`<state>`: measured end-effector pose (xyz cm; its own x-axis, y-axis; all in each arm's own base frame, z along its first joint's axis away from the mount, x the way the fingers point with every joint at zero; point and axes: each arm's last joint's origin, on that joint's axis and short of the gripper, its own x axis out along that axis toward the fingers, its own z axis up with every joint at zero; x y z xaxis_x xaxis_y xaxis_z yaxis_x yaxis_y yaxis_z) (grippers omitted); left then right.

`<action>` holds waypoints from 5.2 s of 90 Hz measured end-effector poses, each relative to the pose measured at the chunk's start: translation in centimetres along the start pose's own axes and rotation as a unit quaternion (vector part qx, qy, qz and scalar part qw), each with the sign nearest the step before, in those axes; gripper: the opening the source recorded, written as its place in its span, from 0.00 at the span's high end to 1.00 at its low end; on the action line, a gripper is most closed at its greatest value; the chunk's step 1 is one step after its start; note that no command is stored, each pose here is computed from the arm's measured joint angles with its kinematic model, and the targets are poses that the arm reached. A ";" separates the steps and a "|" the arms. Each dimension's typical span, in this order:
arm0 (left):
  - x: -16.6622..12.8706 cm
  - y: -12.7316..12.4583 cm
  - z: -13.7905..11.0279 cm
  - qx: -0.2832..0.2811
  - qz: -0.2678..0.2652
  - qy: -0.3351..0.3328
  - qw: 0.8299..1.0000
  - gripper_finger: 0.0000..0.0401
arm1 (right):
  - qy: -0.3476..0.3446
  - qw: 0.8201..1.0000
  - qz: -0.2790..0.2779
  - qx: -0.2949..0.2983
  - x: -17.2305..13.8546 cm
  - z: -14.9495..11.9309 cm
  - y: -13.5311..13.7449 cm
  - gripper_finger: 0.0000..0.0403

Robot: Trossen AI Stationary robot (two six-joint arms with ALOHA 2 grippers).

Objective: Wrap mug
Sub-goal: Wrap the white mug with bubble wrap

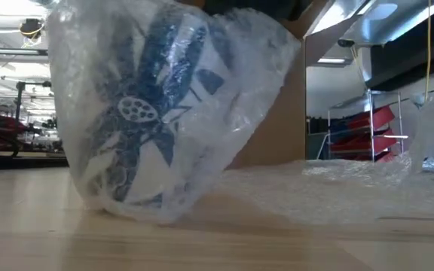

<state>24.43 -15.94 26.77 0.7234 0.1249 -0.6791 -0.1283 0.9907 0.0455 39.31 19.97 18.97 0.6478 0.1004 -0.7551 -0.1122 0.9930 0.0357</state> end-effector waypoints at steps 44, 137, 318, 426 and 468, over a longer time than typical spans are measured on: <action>3.9 1.0 -5.3 -0.094 -0.020 -0.067 0.993 1.00 | 0.002 1.000 -0.001 -0.002 0.3 -0.2 0.0 1.00; 10.6 -2.1 -11.7 -0.133 -0.104 -0.025 0.985 1.00 | -0.057 0.998 0.025 0.031 -0.4 2.9 -2.5 1.00; 6.0 -3.6 -4.5 -0.149 -0.156 -0.165 0.962 1.00 | -0.067 0.997 0.035 0.024 -1.7 -1.9 1.3 1.00; 5.7 -4.3 -4.6 -0.101 -0.206 -0.099 0.968 1.00 | -0.014 1.000 0.027 -0.003 -2.9 3.6 1.9 1.00; 5.8 -4.2 -4.8 -0.090 -0.195 -0.092 0.972 1.00 | 0.120 0.992 0.020 -0.025 1.4 4.5 3.4 1.00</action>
<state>25.92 -19.67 19.12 0.8484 -0.2338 -0.4750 0.0749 0.9412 -0.3295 43.22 23.79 20.94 0.4454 0.1167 -0.8877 -0.1764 0.9835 0.0407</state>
